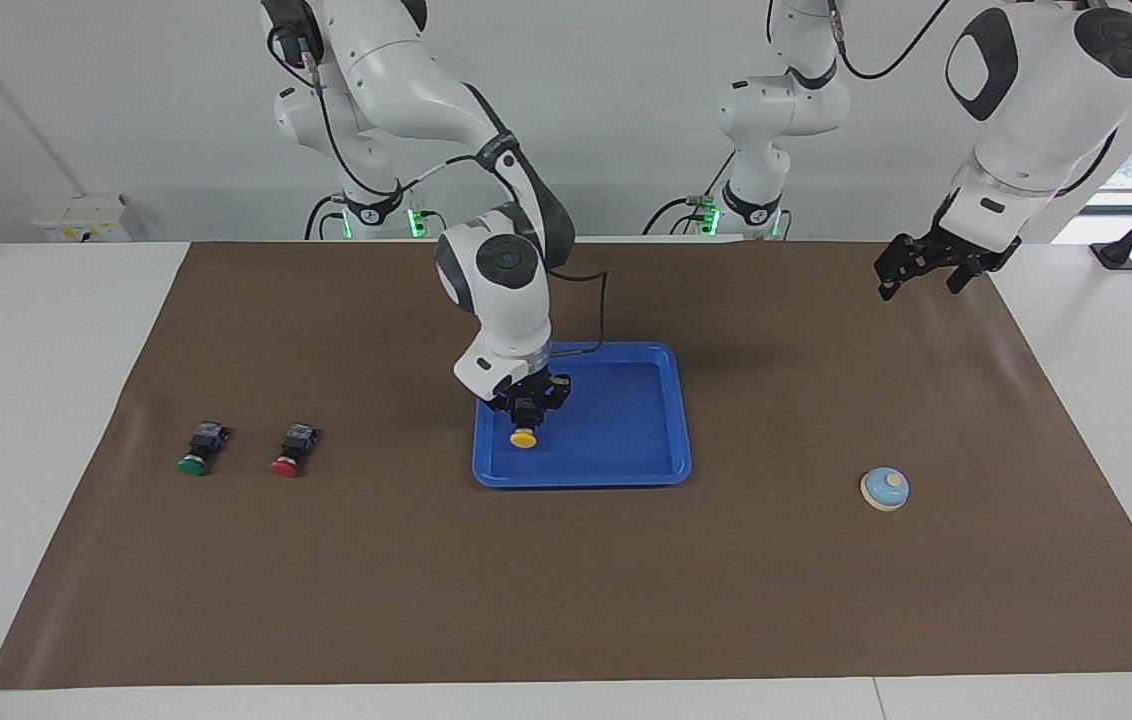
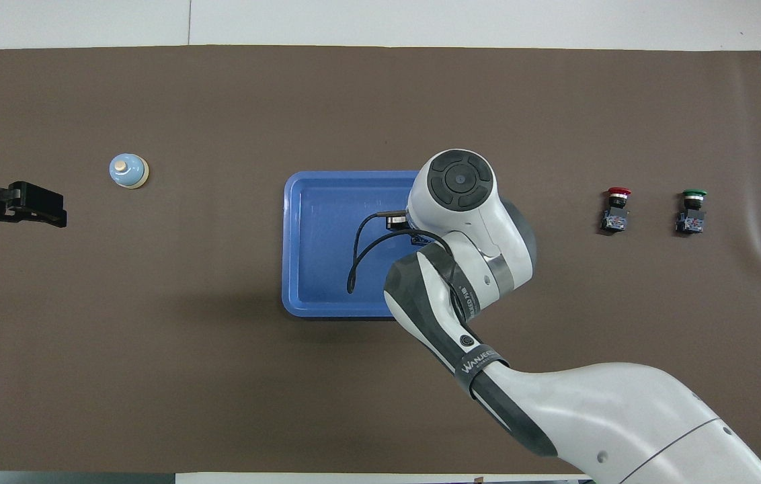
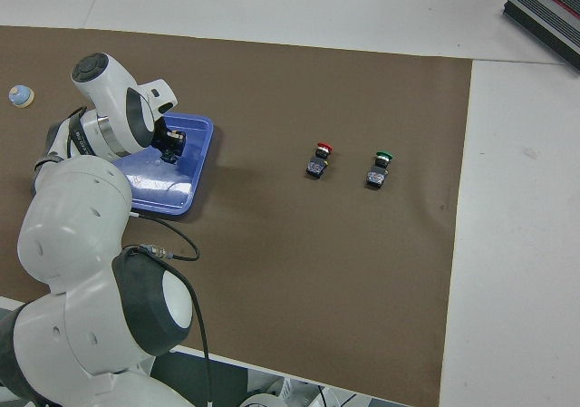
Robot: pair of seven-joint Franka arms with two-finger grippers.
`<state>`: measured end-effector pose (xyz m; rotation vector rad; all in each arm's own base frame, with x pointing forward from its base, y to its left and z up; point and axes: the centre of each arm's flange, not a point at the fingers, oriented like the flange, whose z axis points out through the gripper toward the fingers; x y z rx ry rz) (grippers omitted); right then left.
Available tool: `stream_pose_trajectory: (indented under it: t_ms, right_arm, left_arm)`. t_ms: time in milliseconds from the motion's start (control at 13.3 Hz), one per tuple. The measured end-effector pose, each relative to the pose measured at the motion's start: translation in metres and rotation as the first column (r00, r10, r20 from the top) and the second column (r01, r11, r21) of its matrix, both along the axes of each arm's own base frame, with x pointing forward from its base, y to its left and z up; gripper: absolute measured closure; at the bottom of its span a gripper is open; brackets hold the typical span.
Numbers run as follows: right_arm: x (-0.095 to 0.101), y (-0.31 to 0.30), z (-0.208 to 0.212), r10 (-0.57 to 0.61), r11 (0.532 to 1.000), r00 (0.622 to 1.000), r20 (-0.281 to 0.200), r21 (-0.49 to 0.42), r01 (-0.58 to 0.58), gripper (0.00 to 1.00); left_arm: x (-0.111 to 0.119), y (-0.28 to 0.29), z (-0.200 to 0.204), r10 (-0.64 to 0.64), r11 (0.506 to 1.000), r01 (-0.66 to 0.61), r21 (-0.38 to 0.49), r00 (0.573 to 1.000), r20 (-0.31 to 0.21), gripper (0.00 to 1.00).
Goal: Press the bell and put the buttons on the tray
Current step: 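Carry the yellow button over the tray and lower it in, then open the right gripper and move it to the red button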
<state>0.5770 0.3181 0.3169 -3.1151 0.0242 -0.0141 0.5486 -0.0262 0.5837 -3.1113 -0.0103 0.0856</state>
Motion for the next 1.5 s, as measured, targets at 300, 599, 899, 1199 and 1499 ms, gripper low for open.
stream_pose_trajectory:
  t_ms: [300, 599, 899, 1199, 1499]
  right_arm:
    - [-0.003, -0.002, -0.015, -0.006, 1.000, 1.000, -0.001, 0.000, 0.006, 0.59]
    - [-0.002, -0.003, -0.011, -0.095, 0.995, 0.995, 0.003, 0.004, 0.095, 0.30]
    - [0.017, -0.034, 0.047, -0.168, 0.986, 0.986, 0.008, -0.005, 0.168, 0.00]
    - [0.047, -0.152, 0.116, -0.225, 0.974, 0.974, 0.022, -0.006, 0.225, 0.00]
    - [0.061, -0.288, 0.106, -0.228, 0.973, 0.974, -0.010, -0.035, 0.228, 0.00]
  left_arm:
    - [0.000, 0.000, 0.000, 0.000, 1.000, 0.000, 0.000, 1.000, 0.000, 0.00]
    - [0.000, 0.000, 0.000, 0.000, 1.000, 0.000, 0.000, 1.000, 0.000, 0.00]
    - [0.000, 0.000, 0.000, 0.000, 1.000, 0.000, 0.000, 1.000, 0.000, 0.00]
    - [0.000, 0.000, 0.000, 0.000, 1.000, 0.000, 0.000, 1.000, 0.000, 0.00]
    - [0.000, 0.000, 0.000, 0.000, 1.000, 0.000, 0.000, 1.000, 0.000, 0.00]
